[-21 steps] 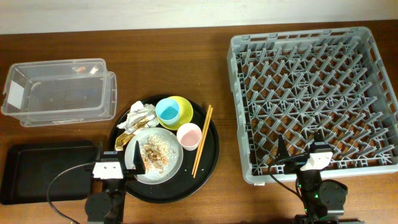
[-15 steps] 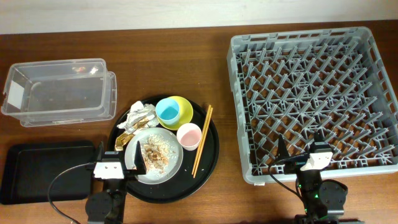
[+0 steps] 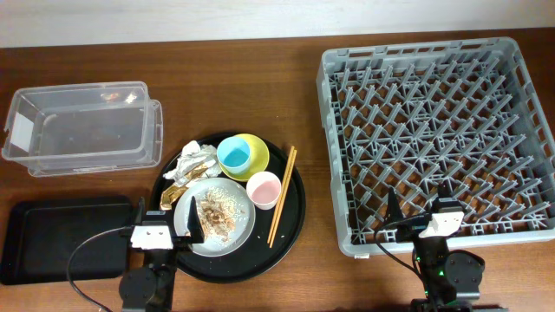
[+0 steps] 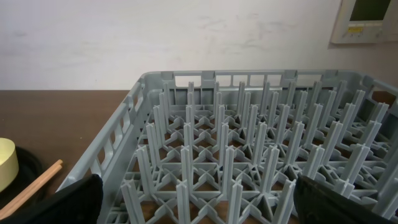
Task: Sort waste into correct bins and load items into the dishwasher rack
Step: 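Raise the right gripper from rest toward the black tray, then grasp the pink cup on the black tray with the right gripper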
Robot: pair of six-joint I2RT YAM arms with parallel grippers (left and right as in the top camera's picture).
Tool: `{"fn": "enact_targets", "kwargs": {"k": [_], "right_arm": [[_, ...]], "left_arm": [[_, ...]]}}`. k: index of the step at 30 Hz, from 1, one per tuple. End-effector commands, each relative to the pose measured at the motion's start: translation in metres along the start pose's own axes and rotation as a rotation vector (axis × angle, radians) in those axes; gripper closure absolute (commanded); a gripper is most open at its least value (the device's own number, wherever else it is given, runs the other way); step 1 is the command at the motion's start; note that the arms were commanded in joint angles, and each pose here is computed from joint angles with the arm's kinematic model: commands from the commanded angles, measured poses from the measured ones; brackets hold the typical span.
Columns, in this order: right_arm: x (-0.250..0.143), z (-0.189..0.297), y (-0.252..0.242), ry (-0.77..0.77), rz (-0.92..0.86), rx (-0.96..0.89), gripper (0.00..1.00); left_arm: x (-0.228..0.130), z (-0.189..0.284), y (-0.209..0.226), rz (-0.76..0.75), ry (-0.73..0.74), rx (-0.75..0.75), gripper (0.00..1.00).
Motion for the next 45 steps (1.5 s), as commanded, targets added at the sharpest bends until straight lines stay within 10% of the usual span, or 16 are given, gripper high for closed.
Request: {"fn": "enact_targets", "kwargs": {"k": [1,20,25,32,39,45], "right_arm": [[-0.003,0.000,-0.002,0.006,0.002,-0.016,0.02],[0.003,0.000,0.005,-0.028,-0.011,0.056,0.02],[0.010,0.028,0.065,0.131,-0.475,0.794,0.02],[0.036,0.028,0.060,0.218,-1.067,0.770,0.02],[0.087,0.032,0.048,-0.036,-0.980,0.691,0.02],[0.147,0.001,0.044,0.274,-0.722,0.494,0.02]], "left_arm": [[-0.002,0.000,-0.001,-0.023,0.001,-0.014,0.01],[-0.002,0.000,-0.001,-0.023,0.001,-0.014,0.01],[-0.002,0.000,-0.001,-0.023,0.001,-0.014,0.01],[-0.002,0.000,-0.001,-0.023,0.001,-0.014,0.01],[-0.002,0.000,-0.001,-0.023,0.001,-0.014,0.01],[-0.002,0.000,-0.001,-0.023,0.001,-0.014,0.01]]}}
Point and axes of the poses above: each gripper's point midway between its finger pads, its own z axis back along the fingers, its own y axis along the line the jaws close on, x = y × z, the point moved 8 cm from there along z, back along the fingers, and after that the axes turned 2 degrees about z, right-handed, at the moved point
